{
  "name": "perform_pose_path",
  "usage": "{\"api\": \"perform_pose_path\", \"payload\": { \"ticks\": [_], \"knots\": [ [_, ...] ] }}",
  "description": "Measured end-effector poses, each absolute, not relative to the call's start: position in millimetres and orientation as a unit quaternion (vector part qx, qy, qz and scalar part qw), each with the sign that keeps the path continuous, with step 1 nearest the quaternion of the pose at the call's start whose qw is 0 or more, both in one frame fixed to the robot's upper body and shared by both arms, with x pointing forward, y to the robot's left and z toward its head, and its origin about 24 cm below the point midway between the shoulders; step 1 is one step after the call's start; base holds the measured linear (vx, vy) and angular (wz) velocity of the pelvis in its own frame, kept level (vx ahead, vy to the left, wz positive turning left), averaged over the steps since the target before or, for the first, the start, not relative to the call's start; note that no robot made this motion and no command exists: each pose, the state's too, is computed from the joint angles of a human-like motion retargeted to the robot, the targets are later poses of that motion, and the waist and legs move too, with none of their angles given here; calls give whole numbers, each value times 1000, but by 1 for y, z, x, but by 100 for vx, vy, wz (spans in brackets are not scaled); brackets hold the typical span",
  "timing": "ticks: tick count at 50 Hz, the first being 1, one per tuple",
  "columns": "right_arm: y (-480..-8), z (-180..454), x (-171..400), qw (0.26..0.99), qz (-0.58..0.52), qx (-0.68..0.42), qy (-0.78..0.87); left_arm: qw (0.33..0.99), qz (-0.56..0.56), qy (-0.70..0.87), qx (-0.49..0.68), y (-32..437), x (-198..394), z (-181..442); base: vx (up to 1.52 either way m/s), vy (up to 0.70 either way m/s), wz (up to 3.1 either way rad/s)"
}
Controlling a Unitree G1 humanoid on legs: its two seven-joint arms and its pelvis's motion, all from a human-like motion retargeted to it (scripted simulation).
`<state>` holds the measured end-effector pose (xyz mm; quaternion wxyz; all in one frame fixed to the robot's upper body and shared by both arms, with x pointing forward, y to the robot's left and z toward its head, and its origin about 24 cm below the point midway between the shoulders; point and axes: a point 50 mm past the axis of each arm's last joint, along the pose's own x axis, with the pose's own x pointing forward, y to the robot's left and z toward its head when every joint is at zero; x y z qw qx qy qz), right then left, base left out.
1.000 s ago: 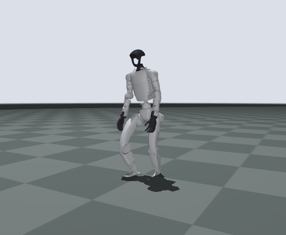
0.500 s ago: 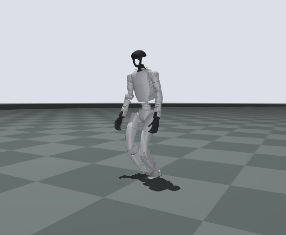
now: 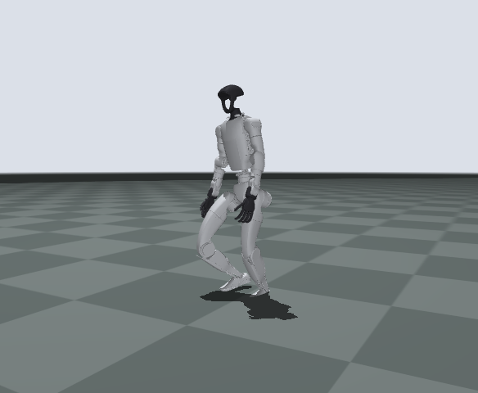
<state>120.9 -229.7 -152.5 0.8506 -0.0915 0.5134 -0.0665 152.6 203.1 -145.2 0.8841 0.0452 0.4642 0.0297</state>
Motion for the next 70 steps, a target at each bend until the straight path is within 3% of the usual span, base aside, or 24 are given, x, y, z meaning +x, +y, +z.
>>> {"api": "perform_pose_path", "payload": {
  "ticks": [11, 40, 70],
  "knots": [
    [-232, -156, 110, 840, -89, -70, 531, 911, 26, 407, 53, 204, 185, -128, 9, -2, -16],
    [-248, -144, 131, 862, -102, -96, 486, 849, 17, 529, 7, 195, 93, -165, 9, -1, -19],
    [-246, -153, 110, 838, -112, -65, 530, 891, 24, 451, 46, 203, 155, -144, 11, 3, -1]
  ]
}}
